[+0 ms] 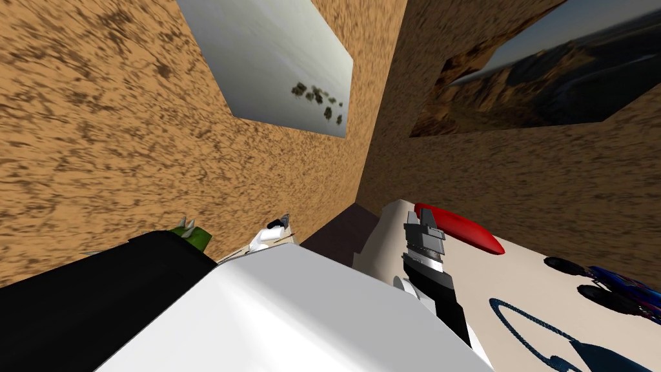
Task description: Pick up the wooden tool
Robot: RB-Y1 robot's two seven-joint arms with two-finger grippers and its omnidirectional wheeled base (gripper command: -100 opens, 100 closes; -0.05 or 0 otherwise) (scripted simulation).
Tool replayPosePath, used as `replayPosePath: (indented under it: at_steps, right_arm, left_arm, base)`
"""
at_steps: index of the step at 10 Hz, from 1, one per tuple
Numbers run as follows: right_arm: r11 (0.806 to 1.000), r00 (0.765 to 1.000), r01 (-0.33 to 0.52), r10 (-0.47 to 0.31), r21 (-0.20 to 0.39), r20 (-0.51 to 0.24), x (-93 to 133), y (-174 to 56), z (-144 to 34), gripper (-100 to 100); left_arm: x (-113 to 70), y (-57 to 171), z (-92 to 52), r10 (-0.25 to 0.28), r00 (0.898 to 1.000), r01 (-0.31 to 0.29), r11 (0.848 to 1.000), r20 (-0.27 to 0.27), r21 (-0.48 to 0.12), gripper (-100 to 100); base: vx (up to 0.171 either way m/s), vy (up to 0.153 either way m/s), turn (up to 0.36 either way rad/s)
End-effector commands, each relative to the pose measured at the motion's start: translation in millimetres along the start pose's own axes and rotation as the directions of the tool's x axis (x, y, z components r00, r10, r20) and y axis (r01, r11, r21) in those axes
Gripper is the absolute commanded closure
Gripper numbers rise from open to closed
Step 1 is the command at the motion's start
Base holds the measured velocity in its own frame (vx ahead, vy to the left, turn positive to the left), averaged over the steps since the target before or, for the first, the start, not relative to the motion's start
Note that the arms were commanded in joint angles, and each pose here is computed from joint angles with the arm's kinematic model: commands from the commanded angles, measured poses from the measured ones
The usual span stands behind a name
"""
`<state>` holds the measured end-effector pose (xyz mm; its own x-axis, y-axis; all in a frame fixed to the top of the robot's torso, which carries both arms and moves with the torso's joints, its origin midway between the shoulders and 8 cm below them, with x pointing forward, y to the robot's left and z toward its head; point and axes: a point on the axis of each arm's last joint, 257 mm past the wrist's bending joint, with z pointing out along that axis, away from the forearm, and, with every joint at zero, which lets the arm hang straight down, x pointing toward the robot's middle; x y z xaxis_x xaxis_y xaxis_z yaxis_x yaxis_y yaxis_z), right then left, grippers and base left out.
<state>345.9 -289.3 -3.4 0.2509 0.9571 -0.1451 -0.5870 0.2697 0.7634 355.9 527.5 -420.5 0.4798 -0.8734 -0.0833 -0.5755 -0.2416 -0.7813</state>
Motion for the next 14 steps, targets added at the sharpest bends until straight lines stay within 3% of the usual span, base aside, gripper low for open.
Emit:
replayPosePath:
  at_steps: [1,2,3,6,7,8,9,10,11,12,13,14]
  right_arm:
    - [1.0,1.0,0.0,0.0,0.0,0.0,0.0,0.0,0.0,0]
    - [1.0,1.0,0.0,0.0,0.0,0.0,0.0,0.0,0.0,0]
    - [1.0,1.0,0.0,0.0,0.0,0.0,0.0,0.0,0.0,0]
    - [1.0,1.0,0.0,0.0,0.0,0.0,0.0,0.0,0.0,0]
    - [1.0,1.0,0.0,0.0,0.0,0.0,0.0,0.0,0.0,0]
    - [1.0,1.0,0.0,0.0,0.0,0.0,0.0,0.0,0.0,0]
    - [1.0,1.0,0.0,0.0,0.0,0.0,0.0,0.0,0.0,0]
    - [1.0,1.0,0.0,0.0,0.0,0.0,0.0,0.0,0.0,0]
    - [1.0,1.0,0.0,0.0,0.0,0.0,0.0,0.0,0.0,0]
    - [1.0,1.0,0.0,0.0,0.0,0.0,0.0,0.0,0.0,0]
    - [1.0,1.0,0.0,0.0,0.0,0.0,0.0,0.0,0.0,0]
    - [1.0,1.0,0.0,0.0,0.0,0.0,0.0,0.0,0.0,0]
  left_arm:
    - [-7.0,17.6,6.5,-0.016,1.0,0.017,0.998,0.012,-0.063,-100]
    - [-8.6,25.6,7.6,-0.017,1.0,0.018,0.997,0.015,-0.079,-100]
    - [-13.7,40.9,9.7,-0.032,0.999,0.035,0.99,0.026,-0.137,-100]
    - [-15.1,48.6,10.3,-0.033,0.999,0.037,0.988,0.029,-0.153,-100]
    - [-20.3,71.1,11.3,-0.049,0.998,0.057,0.973,0.042,-0.223,-100]
    - [-20.3,71.1,11.3,-0.049,0.998,0.057,0.973,0.042,-0.223,-100]
    - [-24.4,91.0,11.3,-0.063,0.997,0.076,0.956,0.054,-0.284,-100]
    - [-24.3,92.7,10.8,-0.063,0.997,0.076,0.954,0.054,-0.29,-100]
    - [-27.1,112.2,9.1,-0.077,0.995,0.095,0.931,0.064,-0.351,-100]
    - [-27.3,113.2,9.0,-0.077,0.995,0.095,0.931,0.065,-0.353,-100]
    - [-29.7,130.0,7.0,-0.09,0.993,0.113,0.908,0.075,-0.403,-100]
    - [-29.4,132.2,6.1,-0.09,0.993,0.114,0.904,0.075,-0.411,-100]
  base:
    - [0.0,0.0,0.0]
    - [0.031,-0.003,0.013]
    - [0.024,-0.004,0.013]
    - [0.026,-0.001,0.005]
    - [0.037,-0.002,0.007]
    - [0.015,-0.001,0.002]
    - [0.047,-0.001,0.006]
    - [0.07,-0.004,0.017]
    - [0.057,-0.001,0.004]
    - [0.038,0.0,0.001]
    - [0.058,-0.001,0.002]
    - [0.034,0.0,0.002]
